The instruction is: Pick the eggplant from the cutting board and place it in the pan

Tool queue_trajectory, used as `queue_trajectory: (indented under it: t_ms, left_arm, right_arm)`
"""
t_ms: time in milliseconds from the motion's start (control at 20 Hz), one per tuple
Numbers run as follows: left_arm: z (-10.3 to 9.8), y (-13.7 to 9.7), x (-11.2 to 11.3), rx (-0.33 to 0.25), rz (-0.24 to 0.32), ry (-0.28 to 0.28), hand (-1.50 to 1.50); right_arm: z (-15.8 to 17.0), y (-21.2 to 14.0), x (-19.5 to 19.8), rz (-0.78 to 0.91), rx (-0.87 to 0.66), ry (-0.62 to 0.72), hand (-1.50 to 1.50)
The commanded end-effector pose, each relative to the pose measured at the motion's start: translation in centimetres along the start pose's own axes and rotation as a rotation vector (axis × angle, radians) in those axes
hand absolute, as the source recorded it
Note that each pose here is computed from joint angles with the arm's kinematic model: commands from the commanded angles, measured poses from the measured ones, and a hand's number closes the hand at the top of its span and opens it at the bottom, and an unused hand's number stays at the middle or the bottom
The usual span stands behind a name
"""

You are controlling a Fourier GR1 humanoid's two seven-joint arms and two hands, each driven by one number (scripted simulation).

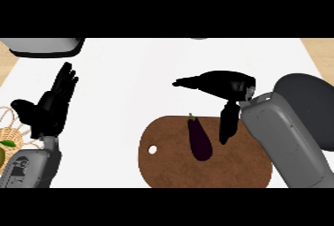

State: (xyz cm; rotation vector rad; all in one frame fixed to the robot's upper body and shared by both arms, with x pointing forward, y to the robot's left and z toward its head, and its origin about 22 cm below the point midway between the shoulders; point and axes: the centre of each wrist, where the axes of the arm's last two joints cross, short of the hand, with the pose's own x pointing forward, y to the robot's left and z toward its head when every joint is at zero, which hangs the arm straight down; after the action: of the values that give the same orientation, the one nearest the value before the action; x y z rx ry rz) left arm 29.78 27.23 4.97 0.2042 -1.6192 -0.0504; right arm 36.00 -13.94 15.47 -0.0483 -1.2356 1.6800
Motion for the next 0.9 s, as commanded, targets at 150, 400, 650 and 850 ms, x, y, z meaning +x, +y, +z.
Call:
queue_trajectory:
  t_ms: [150,400,650,850]
  left_arm:
    - [0.1,0.0,-0.8,-0.006,-0.006,-0.011,0.0]
    - [-1.0,1.1,0.1,-0.008,0.002,-0.015,0.0]
    - [1.2,1.0,0.5,0.0,0.004,0.003,0.0]
    - [0.2,1.1,-0.1,-0.013,-0.003,-0.009,0.0]
  right_arm:
    - [-2.6,2.5,-0.4,0.018,0.094,-0.017,-1.5]
    - [-1.5,2.6,-1.9,0.068,0.114,-0.003,-1.5]
    - [-3.6,3.8,-0.3,0.137,0.139,0.049,-1.5]
    - [-3.9,3.8,-0.7,0.24,0.168,0.113,-1.5]
